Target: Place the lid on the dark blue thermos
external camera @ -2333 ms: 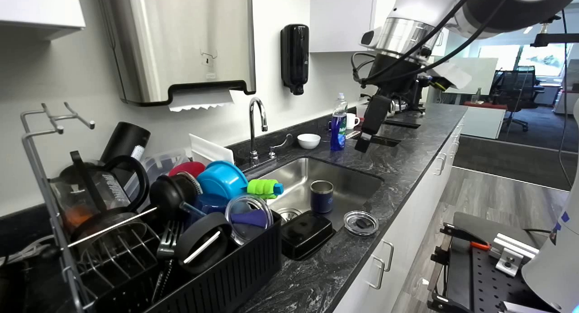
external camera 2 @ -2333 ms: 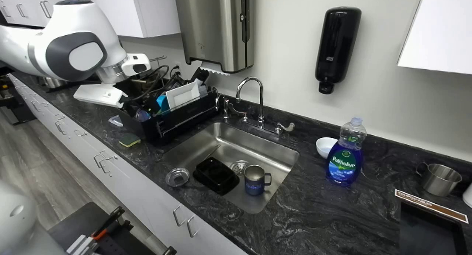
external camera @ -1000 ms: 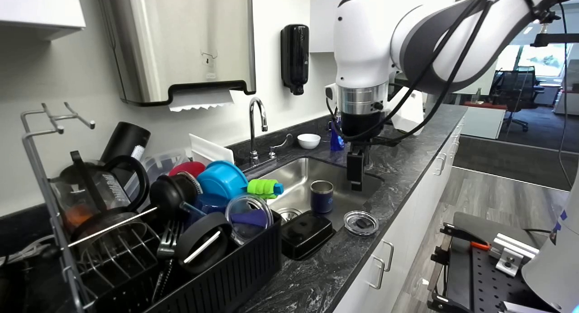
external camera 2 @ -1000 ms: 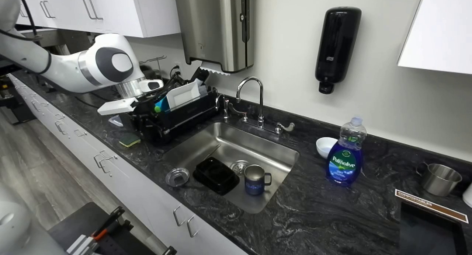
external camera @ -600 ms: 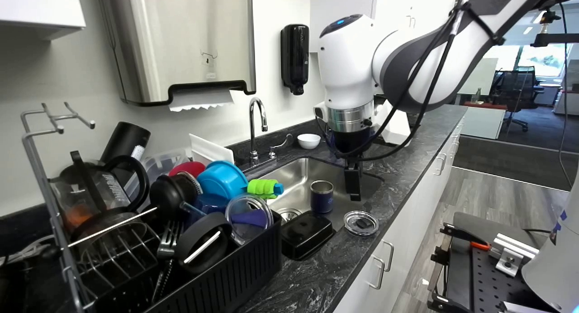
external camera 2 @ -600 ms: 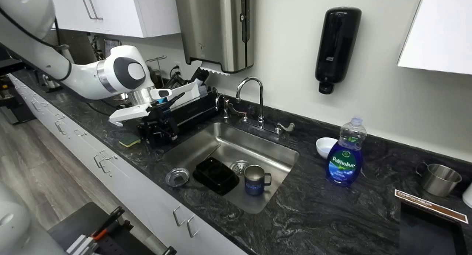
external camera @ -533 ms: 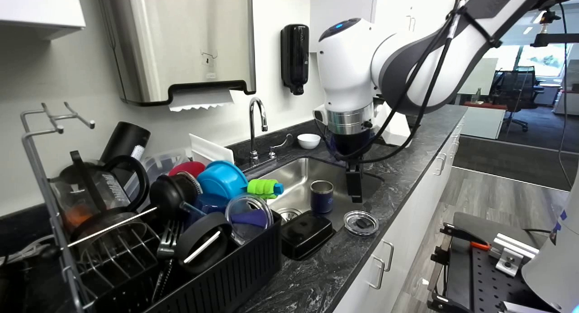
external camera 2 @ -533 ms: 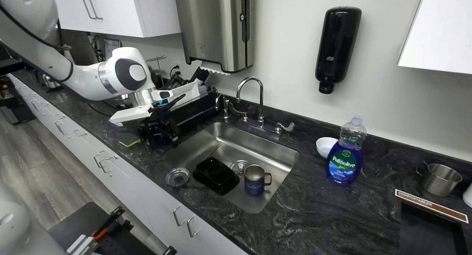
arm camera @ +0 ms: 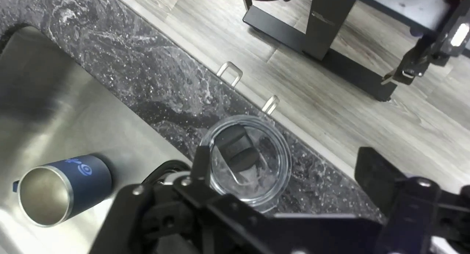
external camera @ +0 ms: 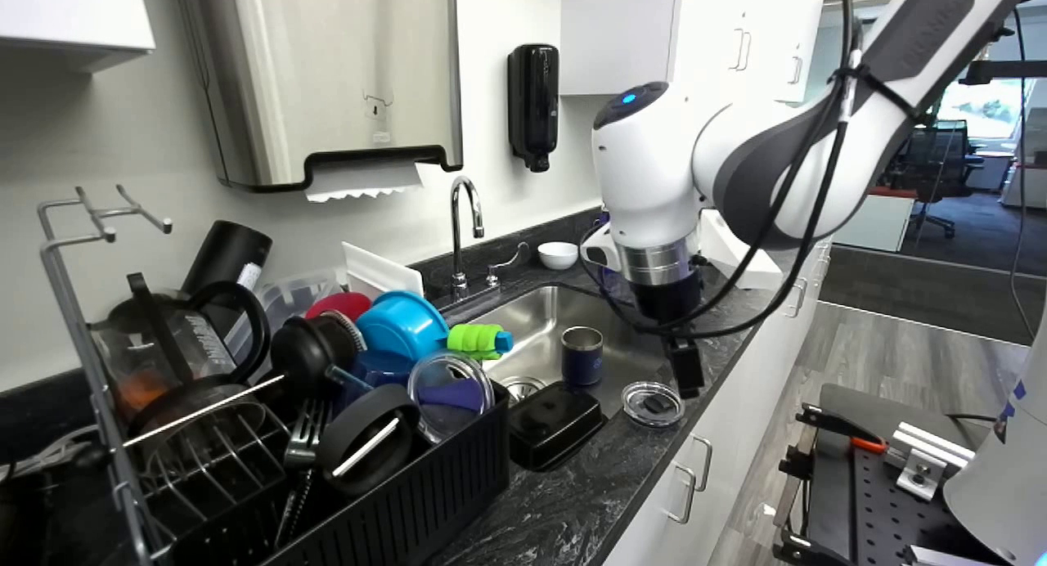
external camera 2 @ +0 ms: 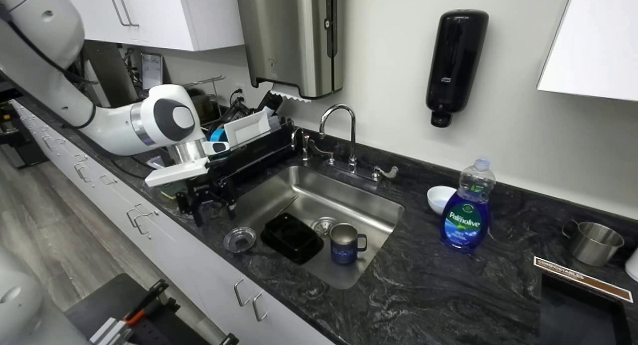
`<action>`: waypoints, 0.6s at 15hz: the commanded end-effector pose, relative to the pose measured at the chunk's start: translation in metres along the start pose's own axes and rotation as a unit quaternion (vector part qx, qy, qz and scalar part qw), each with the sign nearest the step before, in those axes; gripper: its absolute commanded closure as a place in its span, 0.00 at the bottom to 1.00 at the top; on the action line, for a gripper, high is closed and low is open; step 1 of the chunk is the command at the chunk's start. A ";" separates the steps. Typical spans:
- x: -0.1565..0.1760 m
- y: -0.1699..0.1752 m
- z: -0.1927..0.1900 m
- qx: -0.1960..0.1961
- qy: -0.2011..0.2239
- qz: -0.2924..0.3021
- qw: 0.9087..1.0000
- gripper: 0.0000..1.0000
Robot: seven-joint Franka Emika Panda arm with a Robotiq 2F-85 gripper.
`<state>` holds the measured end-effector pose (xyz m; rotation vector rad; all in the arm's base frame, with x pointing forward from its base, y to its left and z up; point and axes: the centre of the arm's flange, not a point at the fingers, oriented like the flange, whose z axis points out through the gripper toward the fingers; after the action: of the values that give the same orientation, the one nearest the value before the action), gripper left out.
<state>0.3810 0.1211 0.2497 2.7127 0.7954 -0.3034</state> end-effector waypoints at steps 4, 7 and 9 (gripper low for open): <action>-0.013 -0.011 0.023 -0.021 -0.014 -0.036 0.999 0.00; -0.011 -0.010 0.021 -0.022 -0.012 -0.036 0.999 0.00; -0.011 -0.010 0.021 -0.022 -0.012 -0.036 0.999 0.00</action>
<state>0.3636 0.1167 0.2312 2.6400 0.8836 -0.3292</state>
